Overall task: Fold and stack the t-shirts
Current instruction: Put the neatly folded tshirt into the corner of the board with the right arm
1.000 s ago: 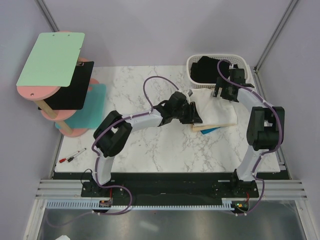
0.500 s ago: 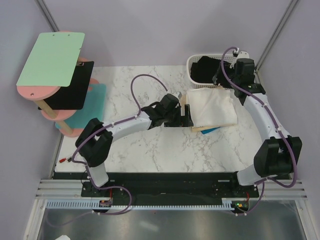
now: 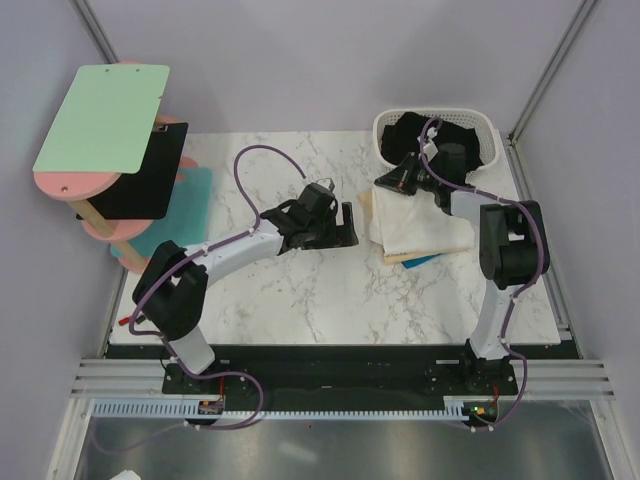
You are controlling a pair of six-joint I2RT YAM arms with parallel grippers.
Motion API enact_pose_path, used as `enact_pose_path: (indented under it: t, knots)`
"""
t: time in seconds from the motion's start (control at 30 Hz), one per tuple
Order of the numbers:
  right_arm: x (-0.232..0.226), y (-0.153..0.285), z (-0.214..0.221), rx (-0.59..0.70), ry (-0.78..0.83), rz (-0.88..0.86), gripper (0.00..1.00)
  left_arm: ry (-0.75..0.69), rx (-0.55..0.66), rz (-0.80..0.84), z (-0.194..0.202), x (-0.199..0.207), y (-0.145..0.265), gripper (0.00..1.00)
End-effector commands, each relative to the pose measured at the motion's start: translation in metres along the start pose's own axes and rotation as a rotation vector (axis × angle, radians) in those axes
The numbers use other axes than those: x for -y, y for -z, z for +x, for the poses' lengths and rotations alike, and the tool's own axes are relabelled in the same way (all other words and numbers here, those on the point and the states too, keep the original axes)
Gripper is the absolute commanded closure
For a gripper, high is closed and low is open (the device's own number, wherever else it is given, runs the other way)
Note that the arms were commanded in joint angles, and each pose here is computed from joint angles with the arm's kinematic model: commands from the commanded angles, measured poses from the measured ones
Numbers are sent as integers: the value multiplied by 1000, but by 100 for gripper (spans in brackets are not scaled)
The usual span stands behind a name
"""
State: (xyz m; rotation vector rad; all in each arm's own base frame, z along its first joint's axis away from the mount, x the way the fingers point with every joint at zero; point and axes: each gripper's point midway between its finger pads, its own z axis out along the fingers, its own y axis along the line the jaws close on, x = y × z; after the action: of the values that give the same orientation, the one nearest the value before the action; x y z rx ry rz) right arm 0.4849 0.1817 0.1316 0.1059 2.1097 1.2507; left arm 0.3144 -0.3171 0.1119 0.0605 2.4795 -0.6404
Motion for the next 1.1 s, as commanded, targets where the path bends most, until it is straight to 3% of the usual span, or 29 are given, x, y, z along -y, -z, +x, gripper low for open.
enact_pose_path:
  t: [0.0,0.27,0.47,0.87,1.0,1.07]
  knots:
    - [-50,0,-10,30,-27,-321,100,-33,-17,-56,7,-16,-7,0]
    - [0,-12,29,-6,-175,-273,100,-43,-27,-89,11,-25,-8,0]
    - [41,-5,66,-81,-145,-60,100,-43,-22,-98,10,-27,-7,0]
    - [92,37,140,-209,-161,159,100,-34,-23,-106,13,-30,-6,0]
    - [88,42,136,-211,-124,183,100,-37,-19,-109,13,-31,-4,0]
    - [72,44,114,-174,-60,185,100,-39,-15,-114,12,-32,-1,0]
